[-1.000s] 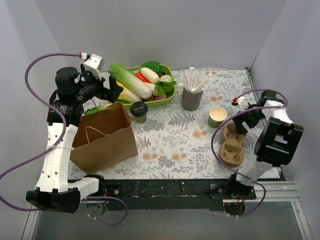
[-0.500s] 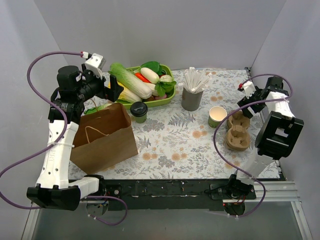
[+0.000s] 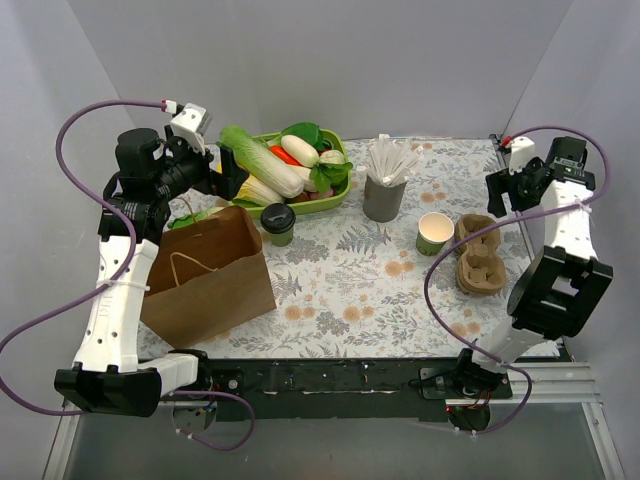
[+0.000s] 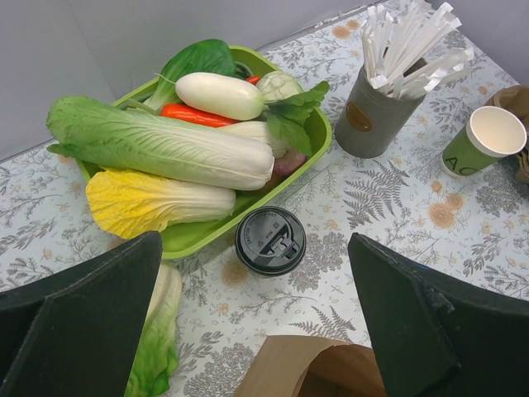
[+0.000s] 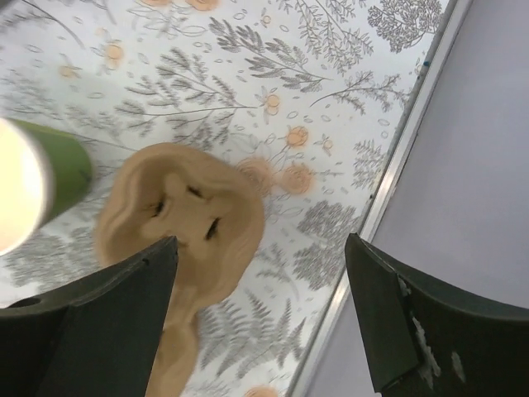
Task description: Pack the takeout coffee
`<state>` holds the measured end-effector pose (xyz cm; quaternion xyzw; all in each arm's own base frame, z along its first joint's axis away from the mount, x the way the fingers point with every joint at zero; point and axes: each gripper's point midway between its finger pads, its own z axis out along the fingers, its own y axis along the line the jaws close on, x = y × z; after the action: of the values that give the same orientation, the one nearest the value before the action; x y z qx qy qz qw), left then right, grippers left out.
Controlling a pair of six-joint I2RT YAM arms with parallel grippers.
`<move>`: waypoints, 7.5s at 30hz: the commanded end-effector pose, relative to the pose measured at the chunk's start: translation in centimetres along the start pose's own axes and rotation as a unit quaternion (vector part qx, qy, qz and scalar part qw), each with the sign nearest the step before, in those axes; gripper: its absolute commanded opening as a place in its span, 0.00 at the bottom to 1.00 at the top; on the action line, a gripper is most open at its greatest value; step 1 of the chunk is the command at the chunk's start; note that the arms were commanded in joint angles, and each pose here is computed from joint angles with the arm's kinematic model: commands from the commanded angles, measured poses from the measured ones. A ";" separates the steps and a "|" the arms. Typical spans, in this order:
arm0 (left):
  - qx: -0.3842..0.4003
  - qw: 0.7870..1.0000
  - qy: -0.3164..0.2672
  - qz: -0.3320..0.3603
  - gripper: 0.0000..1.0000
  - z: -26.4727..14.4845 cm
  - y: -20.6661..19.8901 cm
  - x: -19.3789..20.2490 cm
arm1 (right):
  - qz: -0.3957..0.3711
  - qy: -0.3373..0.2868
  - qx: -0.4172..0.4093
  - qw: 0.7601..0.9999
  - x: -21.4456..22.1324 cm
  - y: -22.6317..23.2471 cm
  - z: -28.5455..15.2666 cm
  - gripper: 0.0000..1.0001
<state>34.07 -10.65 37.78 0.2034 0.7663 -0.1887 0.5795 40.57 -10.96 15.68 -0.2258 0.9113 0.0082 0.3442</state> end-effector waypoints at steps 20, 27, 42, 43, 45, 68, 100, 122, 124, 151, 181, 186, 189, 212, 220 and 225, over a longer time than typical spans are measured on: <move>0.006 1.000 -0.028 -0.001 0.98 -0.9 -0.6 -1.0 | 0.165 0.127 -0.087 0.974 7.5 8.0 -1.4 0.63; 0.004 1.000 -0.024 0.000 0.98 -0.8 -0.5 -0.7 | 0.168 0.131 -0.095 0.973 7.4 8.7 -0.9 0.62; 0.004 1.000 -0.024 0.000 0.98 -0.6 -0.4 -0.9 | 0.175 0.159 -0.052 0.970 8.3 8.7 -0.5 0.63; 0.004 1.000 -0.024 0.000 0.98 -0.6 -0.4 -0.9 | 0.177 0.162 -0.048 0.970 8.5 8.6 -0.5 0.63; 0.003 1.000 -0.024 0.000 0.98 -0.5 -0.3 -0.8 | 0.183 0.165 -0.046 0.968 8.7 8.7 -0.5 0.63; 0.002 1.000 -0.024 -0.001 0.98 -0.2 -0.2 -0.5 | 0.180 0.180 -0.022 0.967 9.3 8.9 -1.7 0.50; 0.072 0.993 -0.089 0.025 0.98 -2.1 -3.2 -7.3 | 0.175 0.161 -0.033 0.971 7.2 9.6 -5.0 0.48; 0.057 0.996 -0.064 0.010 0.98 -1.7 -2.7 -4.1 | 0.175 0.204 -0.013 0.963 8.5 7.5 -2.2 0.56; 0.056 0.996 -0.062 0.009 0.98 -1.6 -2.6 -4.0 | 0.174 0.205 -0.012 0.963 8.5 7.3 -2.1 0.56; 0.068 0.997 -0.046 0.002 0.98 -0.4 -2.5 -2.8 | 0.173 0.199 -0.023 0.964 8.1 7.5 -1.8 0.27; 0.061 0.997 -0.040 0.002 0.98 -0.3 -2.2 -2.3 | 0.164 0.228 -0.007 0.960 8.7 7.6 -0.7 0.58; 0.058 0.998 -0.040 0.001 0.98 -0.3 -2.1 -2.2 | 0.165 0.231 -0.006 0.959 8.7 7.4 -0.4 0.59; 0.055 0.998 -0.041 0.002 0.98 -0.4 -2.0 -2.2 | 0.163 0.234 -0.006 0.959 8.8 7.5 -0.3 0.59; 0.068 0.997 -0.044 -0.001 0.98 -0.1 -2.3 -2.4 | 0.130 0.200 0.006 0.971 5.8 6.8 -3.8 0.23; 0.068 0.997 -0.044 -0.002 0.98 -0.4 -2.5 -2.0 | 0.129 0.196 0.001 0.972 5.9 7.4 -4.4 0.27; 0.071 0.997 -0.044 -0.005 0.98 -0.6 -2.7 -1.8 | 0.149 0.226 -0.006 0.963 8.2 8.4 -3.5 0.66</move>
<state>33.49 -12.87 38.94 0.2281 0.7365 -0.2519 0.5849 30.47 -7.82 12.55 -0.0884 0.9870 0.0050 0.1338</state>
